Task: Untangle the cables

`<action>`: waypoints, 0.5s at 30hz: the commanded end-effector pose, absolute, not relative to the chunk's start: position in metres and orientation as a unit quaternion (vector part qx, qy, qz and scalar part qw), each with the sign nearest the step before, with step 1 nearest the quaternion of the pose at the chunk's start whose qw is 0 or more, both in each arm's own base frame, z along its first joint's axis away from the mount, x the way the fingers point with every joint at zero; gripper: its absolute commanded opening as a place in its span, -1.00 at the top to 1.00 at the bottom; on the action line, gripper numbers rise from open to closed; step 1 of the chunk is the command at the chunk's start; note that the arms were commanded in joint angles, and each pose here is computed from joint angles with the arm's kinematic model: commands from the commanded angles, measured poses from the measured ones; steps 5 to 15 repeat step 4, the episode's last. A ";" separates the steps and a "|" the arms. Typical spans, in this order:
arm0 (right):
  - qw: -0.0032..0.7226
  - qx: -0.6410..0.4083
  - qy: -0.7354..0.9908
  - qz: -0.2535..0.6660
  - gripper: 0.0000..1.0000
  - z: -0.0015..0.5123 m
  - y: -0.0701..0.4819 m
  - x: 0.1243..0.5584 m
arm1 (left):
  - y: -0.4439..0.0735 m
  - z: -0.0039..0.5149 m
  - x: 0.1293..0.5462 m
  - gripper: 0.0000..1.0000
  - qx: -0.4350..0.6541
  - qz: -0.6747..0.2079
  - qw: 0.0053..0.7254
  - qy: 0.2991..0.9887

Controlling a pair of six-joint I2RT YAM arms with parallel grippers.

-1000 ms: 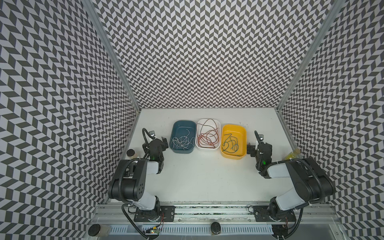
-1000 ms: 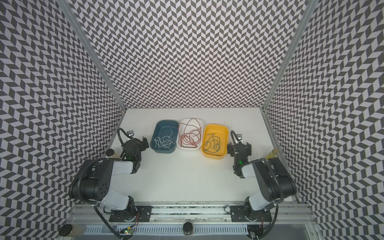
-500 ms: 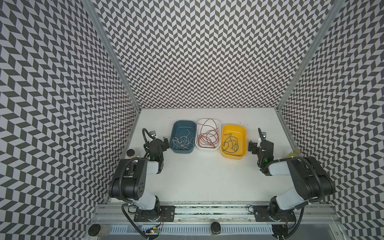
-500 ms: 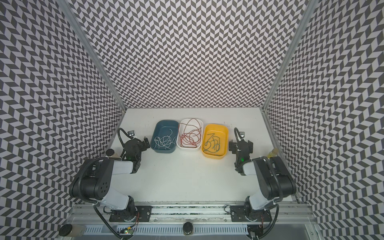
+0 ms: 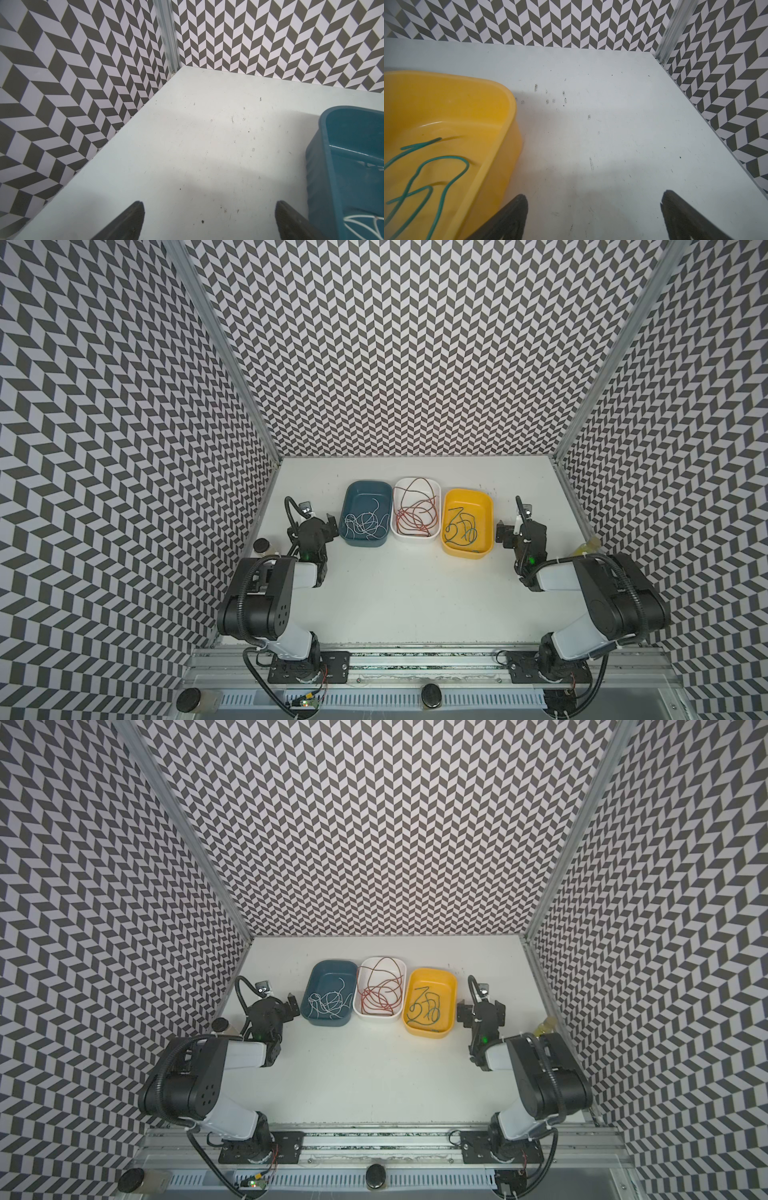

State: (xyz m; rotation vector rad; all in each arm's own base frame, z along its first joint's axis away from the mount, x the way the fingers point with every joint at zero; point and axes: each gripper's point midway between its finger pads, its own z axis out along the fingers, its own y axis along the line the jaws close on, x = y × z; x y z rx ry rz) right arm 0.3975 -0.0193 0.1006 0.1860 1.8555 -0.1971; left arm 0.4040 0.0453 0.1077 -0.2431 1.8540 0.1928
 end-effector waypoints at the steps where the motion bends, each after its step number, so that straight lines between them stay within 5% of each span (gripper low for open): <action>1: 0.610 0.081 0.784 -0.082 -1.00 0.112 -0.020 0.402 | 0.046 0.111 0.405 -1.00 -0.107 0.080 0.596 0.792; 15: 0.612 0.081 0.782 -0.081 -1.00 0.114 -0.020 0.402 | 0.046 0.112 0.403 -1.00 -0.107 0.081 0.599 0.790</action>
